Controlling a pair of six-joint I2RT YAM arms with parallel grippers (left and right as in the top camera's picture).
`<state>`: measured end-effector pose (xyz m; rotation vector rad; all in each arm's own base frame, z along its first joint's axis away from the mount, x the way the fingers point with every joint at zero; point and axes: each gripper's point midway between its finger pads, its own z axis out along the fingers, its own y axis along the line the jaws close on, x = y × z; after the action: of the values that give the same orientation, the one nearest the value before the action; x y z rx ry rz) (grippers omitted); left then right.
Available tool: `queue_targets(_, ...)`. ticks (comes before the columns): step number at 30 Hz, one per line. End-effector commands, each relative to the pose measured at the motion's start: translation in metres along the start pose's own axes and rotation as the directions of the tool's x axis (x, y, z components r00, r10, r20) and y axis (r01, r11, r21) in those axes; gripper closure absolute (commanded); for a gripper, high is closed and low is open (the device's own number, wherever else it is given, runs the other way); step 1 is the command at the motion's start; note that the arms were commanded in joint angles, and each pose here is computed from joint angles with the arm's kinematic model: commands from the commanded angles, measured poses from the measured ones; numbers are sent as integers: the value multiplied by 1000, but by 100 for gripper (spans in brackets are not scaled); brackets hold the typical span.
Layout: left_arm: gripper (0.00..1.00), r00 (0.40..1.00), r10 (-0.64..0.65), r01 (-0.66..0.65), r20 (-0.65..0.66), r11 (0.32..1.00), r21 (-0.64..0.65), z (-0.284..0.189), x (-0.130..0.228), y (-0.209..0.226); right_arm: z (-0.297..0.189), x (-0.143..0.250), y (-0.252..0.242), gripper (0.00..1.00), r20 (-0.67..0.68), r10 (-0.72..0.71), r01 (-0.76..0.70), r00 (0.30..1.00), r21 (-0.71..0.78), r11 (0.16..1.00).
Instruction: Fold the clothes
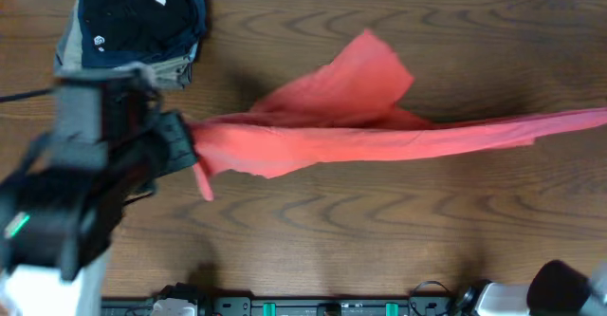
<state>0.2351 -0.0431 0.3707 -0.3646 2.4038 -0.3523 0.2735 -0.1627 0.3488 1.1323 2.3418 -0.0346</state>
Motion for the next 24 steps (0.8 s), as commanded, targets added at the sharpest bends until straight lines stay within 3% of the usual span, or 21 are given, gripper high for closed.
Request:
queue_targets(1,94,982,22,-32,186,998,53,-68,-23,-10,-52,-5,3,99,115,-72,77,991,-40,996)
queue_targets(7,94,949,25,-62,315,992,109,-131,-24,-15,-97,-1,15,99,228,-125,156,966,-123,980)
queue_targets(12,94,954,46,-77,297,993,91,-122,-29,-17,-96,-1,17,99,221,-122,154,968,-132,979)
queue_targets(18,94,980,72,-67,183,997,-35,-49,-66,-16,-68,-18,30,99,178,-122,152,976,-166,974)
queue_targets(21,94,983,96,-87,159,994,-59,10,-104,-28,-48,-41,50,99,192,-125,169,973,-234,957)
queue_targets(24,94,970,113,-103,216,993,-55,67,-152,-41,-34,-65,74,99,225,-103,173,969,-316,933)
